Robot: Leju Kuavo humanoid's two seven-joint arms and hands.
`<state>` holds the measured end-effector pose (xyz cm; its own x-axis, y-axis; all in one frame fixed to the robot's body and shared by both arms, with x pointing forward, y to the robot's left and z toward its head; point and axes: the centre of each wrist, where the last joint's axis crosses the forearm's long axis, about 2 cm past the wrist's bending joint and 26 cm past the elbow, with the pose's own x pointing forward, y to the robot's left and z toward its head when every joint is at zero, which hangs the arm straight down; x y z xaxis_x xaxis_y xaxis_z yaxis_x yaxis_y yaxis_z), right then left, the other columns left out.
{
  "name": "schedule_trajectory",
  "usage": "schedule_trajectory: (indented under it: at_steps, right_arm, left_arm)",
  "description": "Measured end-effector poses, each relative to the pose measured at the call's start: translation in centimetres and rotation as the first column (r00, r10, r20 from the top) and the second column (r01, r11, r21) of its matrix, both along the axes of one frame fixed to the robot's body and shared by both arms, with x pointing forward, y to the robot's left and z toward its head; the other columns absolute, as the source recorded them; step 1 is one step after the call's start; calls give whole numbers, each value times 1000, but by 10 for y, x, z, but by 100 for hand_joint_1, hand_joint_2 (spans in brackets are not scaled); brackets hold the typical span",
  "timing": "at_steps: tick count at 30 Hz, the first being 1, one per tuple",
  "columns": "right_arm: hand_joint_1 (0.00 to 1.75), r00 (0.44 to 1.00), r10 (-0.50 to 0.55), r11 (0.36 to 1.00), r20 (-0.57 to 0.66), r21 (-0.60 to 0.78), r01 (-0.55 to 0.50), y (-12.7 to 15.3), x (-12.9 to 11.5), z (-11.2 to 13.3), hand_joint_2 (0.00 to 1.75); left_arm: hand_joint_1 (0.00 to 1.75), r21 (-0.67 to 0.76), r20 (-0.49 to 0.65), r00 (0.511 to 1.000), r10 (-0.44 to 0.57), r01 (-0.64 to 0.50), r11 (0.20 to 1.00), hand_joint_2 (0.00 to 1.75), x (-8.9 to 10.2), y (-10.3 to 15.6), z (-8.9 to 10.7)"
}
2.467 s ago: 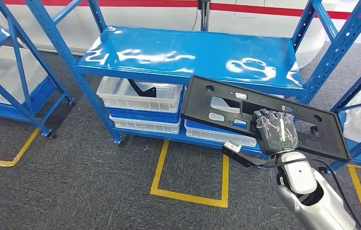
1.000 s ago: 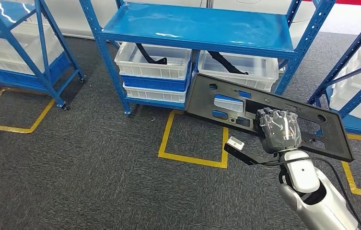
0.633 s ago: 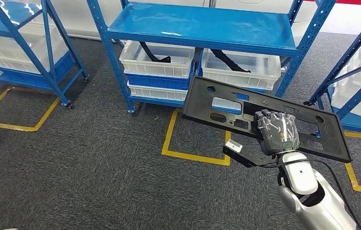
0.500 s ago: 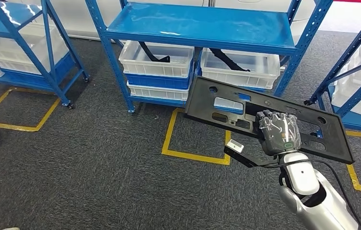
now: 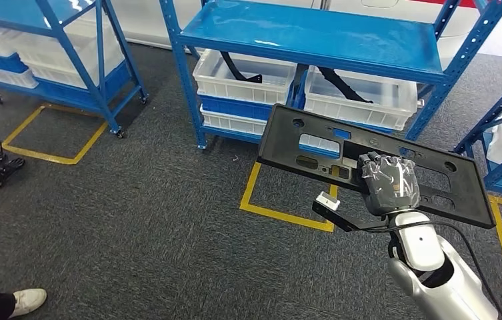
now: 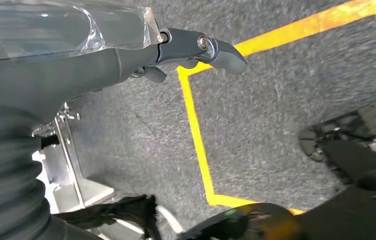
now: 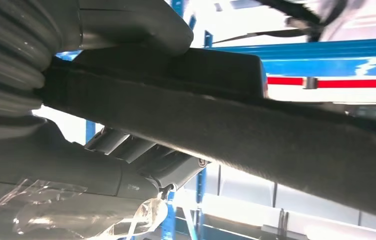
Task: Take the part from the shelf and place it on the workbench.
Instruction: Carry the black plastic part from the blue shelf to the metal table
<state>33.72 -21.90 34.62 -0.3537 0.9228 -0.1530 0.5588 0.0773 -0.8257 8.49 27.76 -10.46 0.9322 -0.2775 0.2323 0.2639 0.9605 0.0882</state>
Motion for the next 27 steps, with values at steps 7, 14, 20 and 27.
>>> schedule_trajectory:
  at_steps: [7, 14, 20, 27]
  right_arm:
    - [175, 1000, -6, 1000, -14, -2, 6, -2, -1, -5, 175]
    - [175, 1000, -11, 1000, -18, -1, 11, -2, -1, -6, 175]
    - [175, 1000, -15, 1000, -18, 2, 15, -3, -1, -6, 175]
    - [175, 1000, -16, 1000, -17, 6, 16, -3, -2, -6, 175]
  left_arm:
    - [0, 1, -4, 1000, 0, 0, 1000, 175, -1, 0, 0]
    - [0, 0, -5, 1000, -1, 1, 1000, 175, 0, -1, 0]
    - [0, 1, -8, 1000, -8, 8, 1000, 175, -2, -2, 0]
    - [0, 3, -8, 1000, -22, 22, 1000, 175, -1, -2, 0]
